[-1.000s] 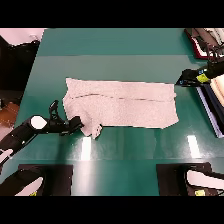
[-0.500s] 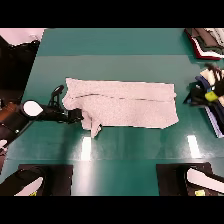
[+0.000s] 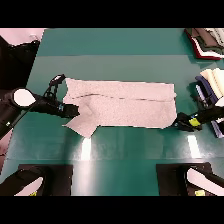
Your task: Fold the shirts.
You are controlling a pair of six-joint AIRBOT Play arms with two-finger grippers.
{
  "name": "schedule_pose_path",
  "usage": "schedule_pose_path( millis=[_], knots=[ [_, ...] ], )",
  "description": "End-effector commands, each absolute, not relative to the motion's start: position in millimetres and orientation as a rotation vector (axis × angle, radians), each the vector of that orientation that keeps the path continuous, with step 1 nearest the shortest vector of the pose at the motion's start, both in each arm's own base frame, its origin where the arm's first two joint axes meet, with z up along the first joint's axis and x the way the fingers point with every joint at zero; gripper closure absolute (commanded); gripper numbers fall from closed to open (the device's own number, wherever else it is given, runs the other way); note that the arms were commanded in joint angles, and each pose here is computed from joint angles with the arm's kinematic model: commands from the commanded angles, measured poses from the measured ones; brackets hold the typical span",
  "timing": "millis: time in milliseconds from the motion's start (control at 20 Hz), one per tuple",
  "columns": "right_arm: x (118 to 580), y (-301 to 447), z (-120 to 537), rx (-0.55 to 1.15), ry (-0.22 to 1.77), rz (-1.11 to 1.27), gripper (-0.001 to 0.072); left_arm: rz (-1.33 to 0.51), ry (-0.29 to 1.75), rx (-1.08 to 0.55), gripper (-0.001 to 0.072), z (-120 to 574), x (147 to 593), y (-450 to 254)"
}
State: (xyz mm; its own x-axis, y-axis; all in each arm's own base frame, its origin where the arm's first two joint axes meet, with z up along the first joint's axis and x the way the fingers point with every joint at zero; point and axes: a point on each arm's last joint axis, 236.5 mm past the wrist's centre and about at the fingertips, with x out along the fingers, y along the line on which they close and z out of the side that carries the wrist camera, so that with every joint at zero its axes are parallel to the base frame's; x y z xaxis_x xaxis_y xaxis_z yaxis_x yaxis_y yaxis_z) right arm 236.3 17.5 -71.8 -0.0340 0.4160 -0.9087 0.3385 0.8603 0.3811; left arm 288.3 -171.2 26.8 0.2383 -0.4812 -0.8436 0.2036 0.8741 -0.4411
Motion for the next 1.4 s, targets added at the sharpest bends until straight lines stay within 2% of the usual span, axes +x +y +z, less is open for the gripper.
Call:
schedule_pose_path(
  millis=[0,200,300,350,400,450,600,800,950,1150,1350],
  knots=[
    [249.1,39.0,-86.8,0.666,1.598,0.089,0.0306,-0.483,1.267,-0.232,0.0683,28.1,283.5,-168.6],
    [260.8,42.6,-95.2,0.652,1.57,0.082,0.0309,-0.487,1.283,-0.23,0.0682,27.1,279.7,-168.4],
    [263.9,40.3,-95.1,0.647,1.554,0.074,0.0418,-0.488,1.286,-0.229,0.0682,26.9,278.9,-168.3],
    [264.1,39.4,-95.2,0.648,1.553,0.072,0.0449,-0.488,1.286,-0.228,0.0682,26.9,278.9,-168.3],
    [263.5,38.5,-95.7,0.64,1.555,0.071,0.0624,-0.488,1.288,-0.228,0.0682,26.8,278.5,-168.3],
    [262.6,38.8,-95.7,0.64,1.558,0.073,0.0694,-0.488,1.288,-0.228,0.0683,26.8,278.4,-168.3],
    [247.4,45.1,-85.3,0.618,1.605,0.126,0.0696,-0.499,1.321,-0.225,0.0683,30.4,265.8,-167.4],
    [213.5,29.7,-52.0,0.463,1.629,0.121,0.0697,-0.514,1.314,-0.226,0.0683,56.0,239.4,-163.5],
    [211.2,26.6,-25.9,0.438,1.536,0.089,0.0697,-0.515,1.277,-0.232,0.0683,67.7,235.7,-162.5],
    [237.8,20.4,-6.1,0.425,1.352,0.058,0.0697,-0.469,1.119,-0.242,0.0682,78.1,273.0,-159.7],
    [261.0,14.0,6.3,0.417,1.312,0.052,0.0697,-0.341,1.002,-0.208,0.0683,81.0,308.0,-135.7]
  ],
)
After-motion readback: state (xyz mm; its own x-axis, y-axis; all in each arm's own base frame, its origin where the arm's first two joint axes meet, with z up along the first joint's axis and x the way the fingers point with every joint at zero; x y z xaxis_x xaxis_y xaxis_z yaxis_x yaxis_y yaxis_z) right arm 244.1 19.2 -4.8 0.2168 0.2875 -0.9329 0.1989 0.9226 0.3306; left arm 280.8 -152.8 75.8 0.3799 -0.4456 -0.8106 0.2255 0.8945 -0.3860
